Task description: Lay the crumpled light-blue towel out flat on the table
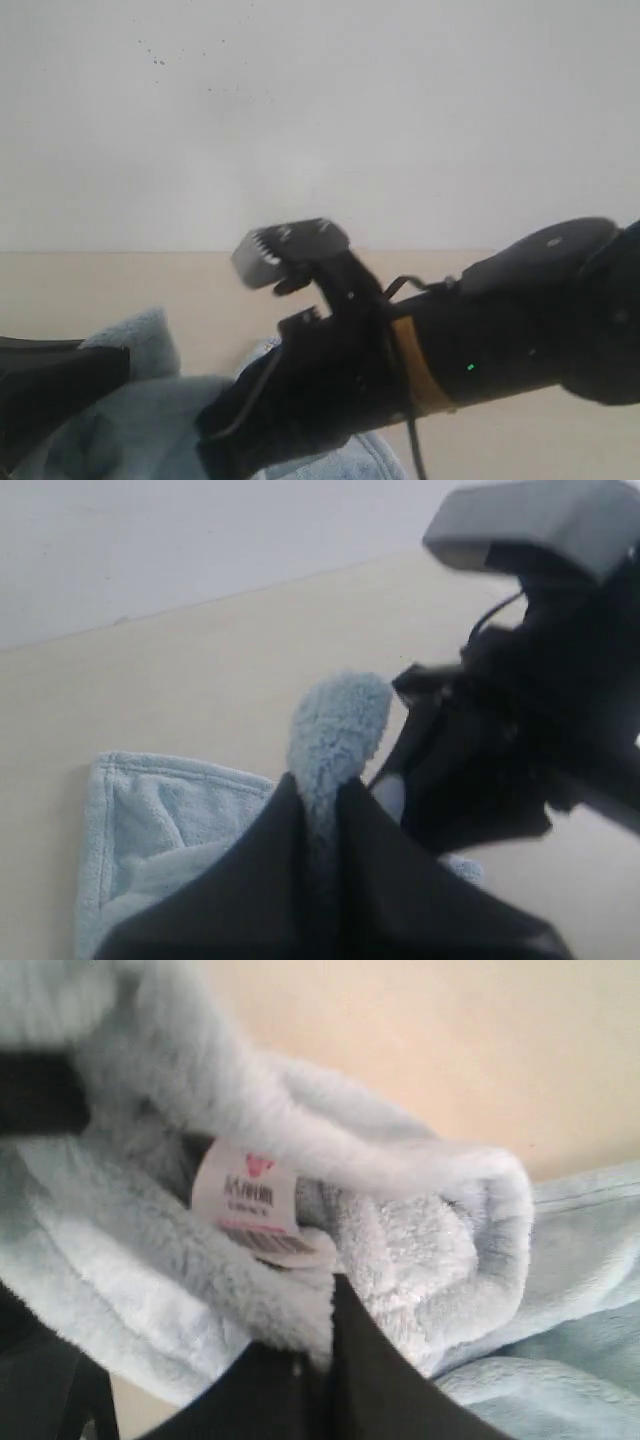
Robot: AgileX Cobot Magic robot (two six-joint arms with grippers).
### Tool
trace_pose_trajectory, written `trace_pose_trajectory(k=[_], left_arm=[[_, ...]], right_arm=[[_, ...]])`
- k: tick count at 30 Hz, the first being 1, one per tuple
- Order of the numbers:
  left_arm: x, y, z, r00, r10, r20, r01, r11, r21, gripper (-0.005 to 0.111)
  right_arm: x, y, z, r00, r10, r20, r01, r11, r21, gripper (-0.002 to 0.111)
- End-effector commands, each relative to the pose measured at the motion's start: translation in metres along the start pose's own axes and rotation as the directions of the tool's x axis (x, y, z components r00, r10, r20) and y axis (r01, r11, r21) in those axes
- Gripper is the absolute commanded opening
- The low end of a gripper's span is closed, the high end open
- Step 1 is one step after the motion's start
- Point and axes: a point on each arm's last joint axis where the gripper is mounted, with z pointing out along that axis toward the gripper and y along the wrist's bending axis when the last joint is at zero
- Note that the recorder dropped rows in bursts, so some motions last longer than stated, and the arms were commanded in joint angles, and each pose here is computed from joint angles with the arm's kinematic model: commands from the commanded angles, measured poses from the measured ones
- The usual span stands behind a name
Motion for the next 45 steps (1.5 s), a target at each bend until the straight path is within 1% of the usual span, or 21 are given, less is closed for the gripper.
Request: trace_pose_trajectory(k=[1, 4, 9, 16, 20, 22, 25, 28, 29, 31, 33, 34, 35, 36, 37, 38, 40, 41, 43, 44, 45], left_arm=[[0.003, 0.001, 0.0, 1.0, -0.004, -0.009, 0.004, 1.0, -0.01, 0.004], [0.003, 0.001, 0.0, 1.0, -0.004, -0.009, 0.004, 1.0, -0.01, 0.004], [0.003, 0.001, 0.0, 1.0, -0.004, -0.009, 0.004, 1.0, -0.01, 0.004], [0.003, 0.001, 0.0, 1.0, -0.004, -0.009, 0.004, 1.0, -0.01, 0.004], [0.003, 0.001, 0.0, 1.0, -0.004, -0.009, 0.004, 1.0, -0.01, 0.004], [0.003, 0.001, 0.0, 1.0, -0.004, -0.009, 0.004, 1.0, -0.012, 0.004], [0.003, 0.005, 0.0, 1.0, -0.004, -0.011, 0.003, 0.998, -0.061, 0.004], [0.003, 0.011, -0.001, 1.0, -0.004, -0.014, 0.003, 0.992, -0.127, 0.004], [0.003, 0.012, -0.001, 1.0, -0.004, -0.014, 0.003, 0.991, -0.131, 0.004], [0.001, 0.011, -0.001, 1.0, -0.004, -0.007, 0.003, 0.992, -0.125, 0.004], [-0.004, 0.01, -0.001, 1.0, -0.003, 0.007, 0.003, 0.993, -0.116, 0.004], [-0.007, 0.009, -0.001, 1.0, -0.002, 0.016, 0.004, 0.994, -0.108, 0.004], [-0.009, 0.008, -0.001, 1.0, -0.005, 0.022, 0.007, 0.995, -0.103, 0.004], [-0.013, 0.007, -0.001, 0.999, -0.003, 0.034, 0.006, 0.996, -0.09, 0.004], [-0.014, 0.005, -0.001, 0.999, -0.003, 0.04, 0.006, 0.998, -0.07, 0.004], [-0.017, 0.003, -0.002, 0.999, -0.002, 0.049, 0.005, 0.999, -0.051, 0.004], [-0.018, 0.001, -0.002, 0.999, -0.018, 0.051, 0.019, 0.999, -0.031, 0.004], [-0.019, 0.001, -0.003, 0.998, -0.028, 0.059, 0.03, 0.999, -0.029, 0.004], [-0.027, 0.0, -0.015, 0.992, -0.024, 0.122, 0.029, 0.999, -0.034, 0.004], [-0.039, 0.001, -0.028, 0.982, -0.018, 0.19, 0.03, 0.998, -0.063, 0.004], [-0.051, 0.002, -0.04, 0.967, -0.003, 0.255, 0.027, 0.995, -0.091, 0.004]], right_arm=[[-0.013, -0.016, -0.036, 0.996, 0.021, 0.085, -0.024, 0.999, 0.039, 0.0], [-0.017, -0.027, -0.055, 0.992, 0.047, 0.12, -0.052, 0.998, 0.037, 0.0], [-0.016, -0.039, -0.068, 0.988, 0.087, 0.128, -0.089, 0.996, 0.005, 0.0], [-0.016, -0.05, -0.077, 0.984, 0.107, 0.144, -0.111, 0.994, 0.02, 0.0], [-0.015, -0.066, -0.089, 0.976, 0.132, 0.172, -0.144, 0.988, 0.061, 0.0], [-0.014, -0.074, -0.099, 0.971, 0.153, 0.184, -0.166, 0.985, 0.057, 0.0], [-0.01, -0.084, -0.118, 0.962, 0.187, 0.2, -0.194, 0.981, 0.013, 0.0], [-0.004, -0.089, -0.139, 0.957, 0.203, 0.209, -0.192, 0.979, -0.071, 0.0], [-0.003, -0.091, -0.143, 0.955, 0.208, 0.213, -0.195, 0.978, -0.077, 0.0], [-0.002, -0.096, -0.146, 0.949, 0.216, 0.229, -0.214, 0.976, -0.037, 0.0], [-0.004, -0.1, -0.143, 0.947, 0.217, 0.238, -0.227, 0.974, 0.015, 0.013], [-0.005, -0.1, -0.138, 0.948, 0.209, 0.239, -0.225, 0.973, 0.043, 0.029], [-0.008, -0.101, -0.135, 0.95, 0.196, 0.243, -0.219, 0.973, 0.072, 0.036], [-0.02, -0.103, -0.13, 0.951, 0.15, 0.27, -0.202, 0.963, 0.176, 0.039], [-0.029, -0.103, -0.124, 0.954, 0.107, 0.28, -0.175, 0.957, 0.23, 0.032], [-0.044, -0.102, -0.119, 0.954, 0.056, 0.294, -0.139, 0.953, 0.27, 0.021], [-0.07, -0.107, -0.109, 0.948, 0.033, 0.317, -0.12, 0.959, 0.256, 0.009], [-0.08, -0.108, -0.108, 0.943, 0.046, 0.329, -0.124, 0.968, 0.22, 0.01], [-0.087, -0.106, -0.106, 0.946, 0.052, 0.32, -0.106, 0.982, 0.153, 0.018], [-0.086, -0.104, -0.106, 0.95, 0.039, 0.311, -0.085, 0.987, 0.136, 0.023], [-0.085, -0.101, -0.105, 0.953, 0.036, 0.299, -0.07, 0.992, 0.103, 0.025]])
